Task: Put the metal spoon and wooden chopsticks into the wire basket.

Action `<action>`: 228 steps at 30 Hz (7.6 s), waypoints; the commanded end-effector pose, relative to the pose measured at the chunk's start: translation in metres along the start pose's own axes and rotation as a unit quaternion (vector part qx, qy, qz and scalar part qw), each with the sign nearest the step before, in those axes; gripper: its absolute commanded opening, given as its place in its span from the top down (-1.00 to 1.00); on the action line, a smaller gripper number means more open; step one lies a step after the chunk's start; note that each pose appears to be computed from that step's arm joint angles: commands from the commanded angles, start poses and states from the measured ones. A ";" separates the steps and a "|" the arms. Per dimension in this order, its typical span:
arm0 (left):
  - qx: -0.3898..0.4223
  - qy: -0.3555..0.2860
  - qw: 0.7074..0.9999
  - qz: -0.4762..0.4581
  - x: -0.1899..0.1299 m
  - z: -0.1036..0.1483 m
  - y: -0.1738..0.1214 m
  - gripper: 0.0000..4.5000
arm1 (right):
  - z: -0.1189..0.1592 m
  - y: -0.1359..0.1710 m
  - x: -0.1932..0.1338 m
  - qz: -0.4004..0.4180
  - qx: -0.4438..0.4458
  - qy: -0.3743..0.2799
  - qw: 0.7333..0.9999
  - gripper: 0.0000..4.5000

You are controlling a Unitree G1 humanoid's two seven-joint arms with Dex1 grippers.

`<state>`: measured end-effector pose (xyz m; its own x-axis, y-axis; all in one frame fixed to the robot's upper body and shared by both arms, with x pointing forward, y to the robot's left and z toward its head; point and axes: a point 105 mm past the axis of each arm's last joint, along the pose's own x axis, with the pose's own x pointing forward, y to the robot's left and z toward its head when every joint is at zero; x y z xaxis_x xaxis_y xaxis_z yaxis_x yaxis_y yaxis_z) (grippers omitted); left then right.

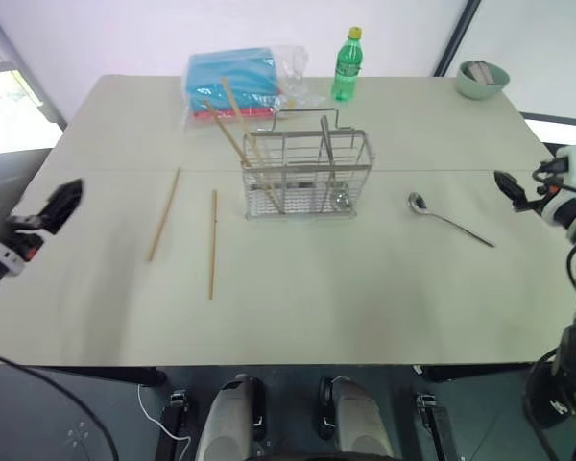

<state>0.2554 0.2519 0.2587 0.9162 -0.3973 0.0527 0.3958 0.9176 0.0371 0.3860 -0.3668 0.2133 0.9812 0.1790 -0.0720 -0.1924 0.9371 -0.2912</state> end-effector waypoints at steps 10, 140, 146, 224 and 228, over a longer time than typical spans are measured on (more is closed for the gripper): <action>0.056 0.087 0.917 -0.386 0.029 0.006 -0.128 -0.96 | -0.011 0.067 0.013 0.276 -0.071 0.162 0.945 -1.00; -0.023 0.276 0.954 0.117 0.153 -0.104 0.076 -1.00 | 0.132 0.203 -0.082 0.555 0.063 -0.102 0.823 -0.73; -0.018 0.295 0.947 0.123 0.166 -0.121 0.076 -1.00 | 0.132 0.201 -0.084 0.546 0.064 -0.103 0.829 -0.73; -0.096 -0.203 0.974 0.013 0.164 0.104 -0.060 -0.98 | 0.135 0.180 -0.070 0.463 0.121 -0.124 0.869 -0.76; -0.085 -0.058 0.989 0.110 0.146 0.065 -0.031 -0.98 | 0.135 0.180 -0.069 0.464 0.121 -0.125 0.868 -0.76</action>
<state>0.3784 0.1551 0.3406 0.9443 -0.2303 0.2349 0.2699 0.9507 -0.1530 0.2885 -0.1703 0.2836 0.3924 0.9194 0.0248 -0.9193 0.3913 0.0419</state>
